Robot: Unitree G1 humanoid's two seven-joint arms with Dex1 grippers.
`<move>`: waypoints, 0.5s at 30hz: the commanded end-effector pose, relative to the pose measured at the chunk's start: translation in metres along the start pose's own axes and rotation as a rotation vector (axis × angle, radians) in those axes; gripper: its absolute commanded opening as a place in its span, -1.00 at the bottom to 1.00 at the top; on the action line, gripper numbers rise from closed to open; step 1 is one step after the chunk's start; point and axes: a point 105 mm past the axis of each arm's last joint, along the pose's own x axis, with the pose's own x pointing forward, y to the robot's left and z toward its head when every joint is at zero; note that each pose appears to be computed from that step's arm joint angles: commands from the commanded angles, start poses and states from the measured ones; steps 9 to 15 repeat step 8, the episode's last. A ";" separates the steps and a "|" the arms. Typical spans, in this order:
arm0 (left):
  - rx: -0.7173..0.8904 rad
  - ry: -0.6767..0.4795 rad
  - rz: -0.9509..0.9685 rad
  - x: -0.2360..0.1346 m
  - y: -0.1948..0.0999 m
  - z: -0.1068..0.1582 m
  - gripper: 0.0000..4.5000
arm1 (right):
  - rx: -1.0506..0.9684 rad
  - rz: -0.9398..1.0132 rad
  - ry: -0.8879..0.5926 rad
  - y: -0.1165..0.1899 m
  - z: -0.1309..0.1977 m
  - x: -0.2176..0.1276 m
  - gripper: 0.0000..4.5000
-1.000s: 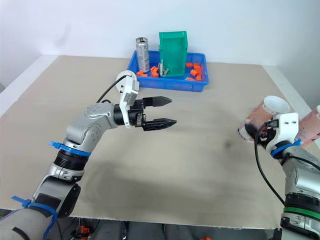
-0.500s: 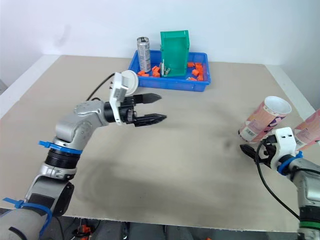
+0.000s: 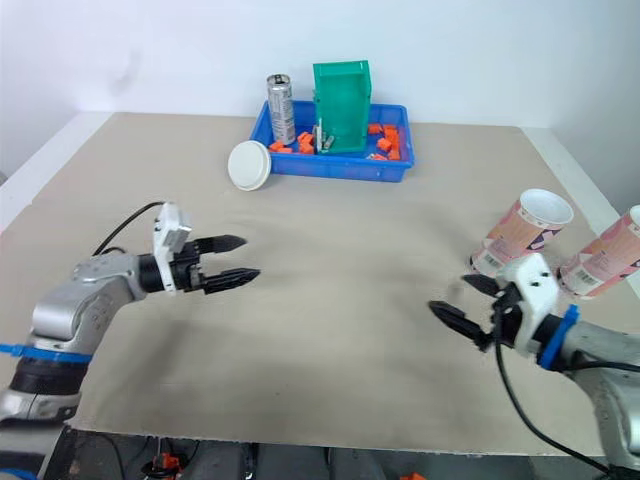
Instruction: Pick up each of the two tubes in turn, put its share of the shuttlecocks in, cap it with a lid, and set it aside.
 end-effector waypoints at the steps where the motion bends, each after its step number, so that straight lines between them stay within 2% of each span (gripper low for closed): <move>1: 0.016 -0.044 0.068 -0.015 0.005 0.004 1.00 | -0.029 0.074 -0.044 0.018 0.011 0.013 0.98; 4: -0.025 -0.069 0.100 -0.020 0.003 0.000 1.00 | -0.014 0.136 -0.056 0.033 0.008 0.029 0.98; 7: -0.022 -0.092 0.132 -0.019 0.006 -0.002 1.00 | 0.003 0.128 -0.042 0.030 -0.001 0.041 0.98; 15: -0.029 -0.090 0.131 -0.019 0.006 -0.003 1.00 | 0.006 0.127 -0.045 0.028 -0.002 0.042 0.98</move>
